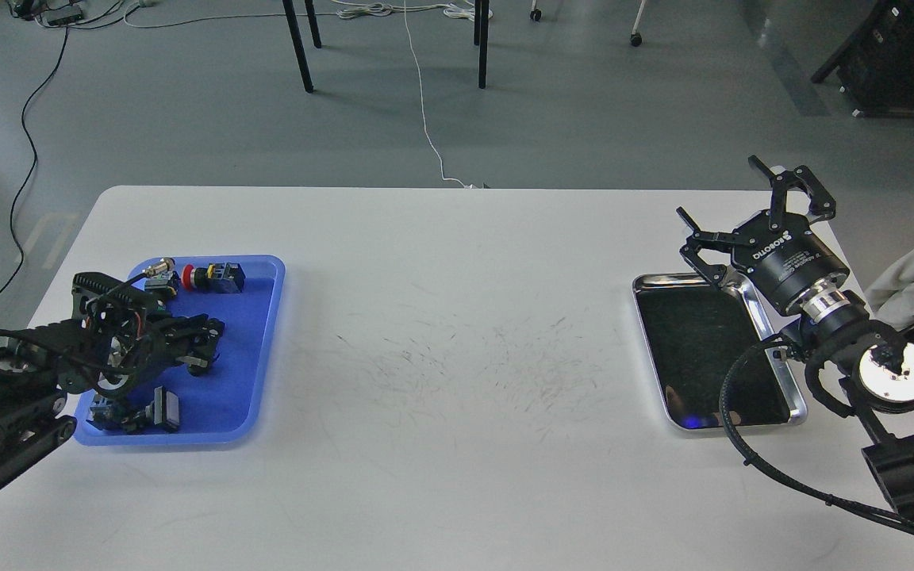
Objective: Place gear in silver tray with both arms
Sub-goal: 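Close the left gripper on the black gear, then lift the gear with the left gripper and carry it toward table center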
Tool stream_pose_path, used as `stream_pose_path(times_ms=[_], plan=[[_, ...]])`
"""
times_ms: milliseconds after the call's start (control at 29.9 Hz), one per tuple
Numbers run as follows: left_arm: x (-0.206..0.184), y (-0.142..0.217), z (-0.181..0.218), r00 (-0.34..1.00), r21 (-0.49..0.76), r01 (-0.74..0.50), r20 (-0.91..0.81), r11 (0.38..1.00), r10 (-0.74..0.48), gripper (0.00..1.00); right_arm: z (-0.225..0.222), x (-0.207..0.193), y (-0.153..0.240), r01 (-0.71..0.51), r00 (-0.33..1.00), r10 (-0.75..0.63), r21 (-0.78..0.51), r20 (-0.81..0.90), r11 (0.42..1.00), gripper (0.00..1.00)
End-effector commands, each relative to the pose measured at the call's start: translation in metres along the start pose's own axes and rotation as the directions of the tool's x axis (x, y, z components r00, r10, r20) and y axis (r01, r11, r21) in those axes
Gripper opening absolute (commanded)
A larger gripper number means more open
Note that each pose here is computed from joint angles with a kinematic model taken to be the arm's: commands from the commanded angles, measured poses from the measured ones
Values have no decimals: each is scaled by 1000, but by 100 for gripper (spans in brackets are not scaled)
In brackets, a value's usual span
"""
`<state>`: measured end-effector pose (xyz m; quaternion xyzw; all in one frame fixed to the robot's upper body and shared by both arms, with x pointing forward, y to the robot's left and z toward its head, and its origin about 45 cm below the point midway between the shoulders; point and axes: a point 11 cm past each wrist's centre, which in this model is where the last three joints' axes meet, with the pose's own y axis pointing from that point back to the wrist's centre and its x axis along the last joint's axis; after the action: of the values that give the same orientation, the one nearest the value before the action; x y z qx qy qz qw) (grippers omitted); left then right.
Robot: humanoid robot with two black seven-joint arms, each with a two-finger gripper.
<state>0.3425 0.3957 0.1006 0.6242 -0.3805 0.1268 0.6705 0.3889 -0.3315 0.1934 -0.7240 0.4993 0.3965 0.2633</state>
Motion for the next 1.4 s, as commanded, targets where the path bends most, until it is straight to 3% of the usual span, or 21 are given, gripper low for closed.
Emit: stream_pose_path(times_ms=[0,167,367,534,668,835,969,1136,1370], plan=[[6,1,-1,1000,-4,-11,-2,1000,11,6,-1,0,0,0,1000,0,0,-1,1000,99],[30,18,-13,998,-1,-60,-4,998,60,6,0,-1,-1,3,1000,-3,0,-1,1000,99],[125,64,-7,981,-50,-182,54,982,184,6,-2,-1,-1,0,1000,0,1,-4,1000,99],[192,86,48,951,-154,-257,133,954,278,6,-3,-3,-4,4,1000,-4,3,-8,1000,99],[215,68,134,936,-290,-279,130,916,326,6,-7,-1,-1,-6,1000,6,6,-14,1000,99],[221,40,233,935,-417,-276,94,866,343,6,-14,4,5,-20,999,20,8,-32,1000,99],[198,12,320,949,-526,-187,122,830,291,6,-15,10,7,-41,999,42,10,-31,999,99],[173,-8,388,957,-590,-141,126,795,263,6,-15,15,9,-54,998,54,11,-29,998,99],[151,-42,356,975,-486,-106,121,867,186,6,-19,14,10,-52,998,52,15,-36,999,99]])
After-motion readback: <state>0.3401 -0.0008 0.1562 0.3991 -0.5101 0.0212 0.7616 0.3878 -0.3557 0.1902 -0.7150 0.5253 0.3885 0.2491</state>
